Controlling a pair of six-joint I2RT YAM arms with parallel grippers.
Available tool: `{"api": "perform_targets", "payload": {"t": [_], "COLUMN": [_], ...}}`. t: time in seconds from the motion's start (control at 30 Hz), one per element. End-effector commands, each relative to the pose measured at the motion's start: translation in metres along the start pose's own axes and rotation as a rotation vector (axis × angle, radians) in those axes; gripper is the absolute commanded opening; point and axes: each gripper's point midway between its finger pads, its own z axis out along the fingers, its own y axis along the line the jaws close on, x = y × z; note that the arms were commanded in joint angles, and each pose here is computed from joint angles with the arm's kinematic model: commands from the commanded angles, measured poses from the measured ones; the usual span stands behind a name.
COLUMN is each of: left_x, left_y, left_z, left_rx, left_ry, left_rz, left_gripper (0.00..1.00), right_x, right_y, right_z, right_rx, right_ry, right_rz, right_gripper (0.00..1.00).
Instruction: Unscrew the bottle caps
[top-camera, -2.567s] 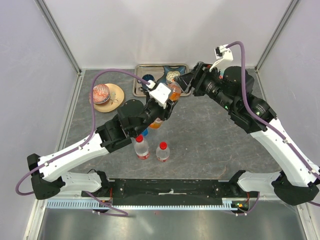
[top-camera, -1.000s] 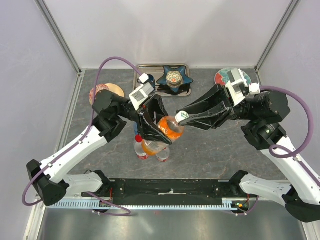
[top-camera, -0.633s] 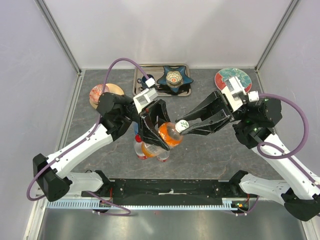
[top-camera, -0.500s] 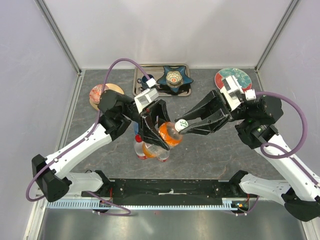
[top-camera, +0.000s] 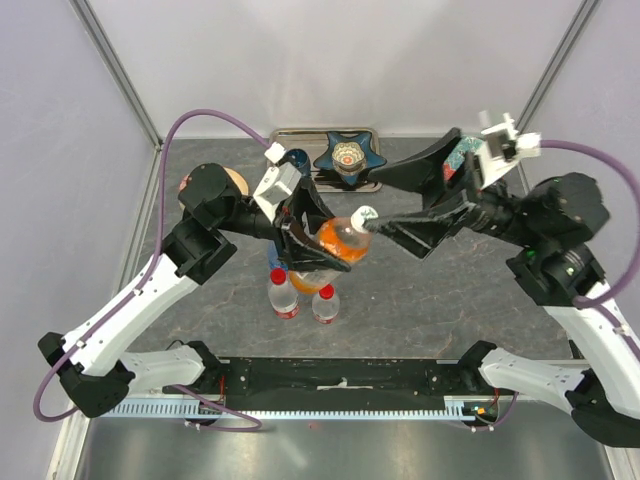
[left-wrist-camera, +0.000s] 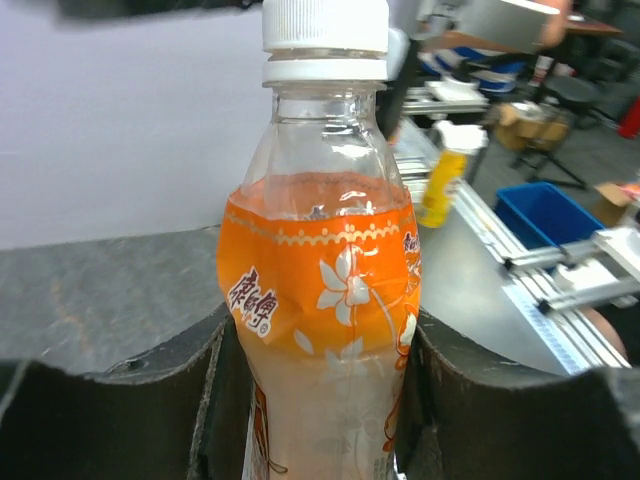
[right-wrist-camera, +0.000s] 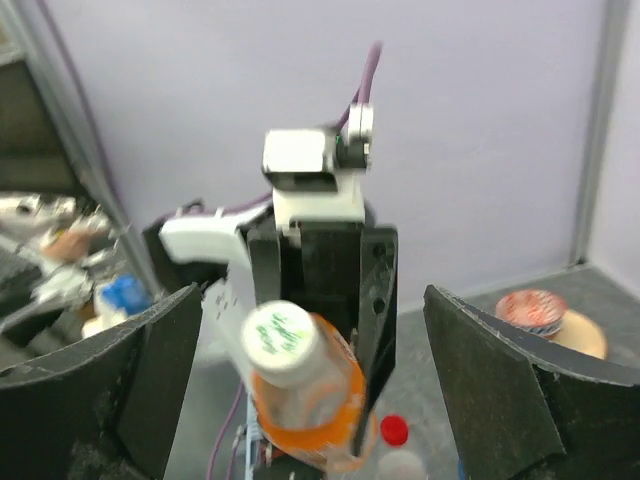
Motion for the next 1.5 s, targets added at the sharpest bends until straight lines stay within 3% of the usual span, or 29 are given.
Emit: {"api": "perform_targets", "payload": {"t": [0.0,0.17,0.33,0.53,0.83,1.07,1.47], "left_x": [-0.011,-0.007,0.000,0.000,0.009,0.010,0.017], "left_y": [0.055,0.111,0.139,0.149,0.155,0.154,0.156], "left_z": [-0.013,-0.038,-0.052,-0.062,-0.055,-0.055,-0.054], "left_rx": [-0.352,-0.724,-1.087,-1.290,-1.349,-1.348,-1.344], "left_ry": [-0.046,-0.056,0.005,0.015,0.049,0.049,0.065], "left_rz": [0.065,0.132,0.250,0.328,0.363,0.360,0.357], "left_gripper": [0.51,0.52,0.52,0.51,0.50,0.49,0.50], "right_x": [-0.061,-0.067,-0.046,-0.019,0.006,0.015,0.025], "right_y": [-0.012,-0.040,-0.101,-0.147,-0.162,-0.165,-0.164], "right_z": [-0.017,-0.021,-0.031,-0.041,-0.034,-0.031,-0.025], "right_rx": [0.221,0.376,0.674,0.898,0.926,0.917,0.882], "right_ry": [-0.204,-0.258,-0.223,-0.168,-0.110,-0.086,-0.063], "right_rz": [-0.013,0.069,0.143,0.195,0.222,0.225,0.248], "right_gripper": [0.98,0.98,0.98,0.93,0.83,0.63,0.66]}}
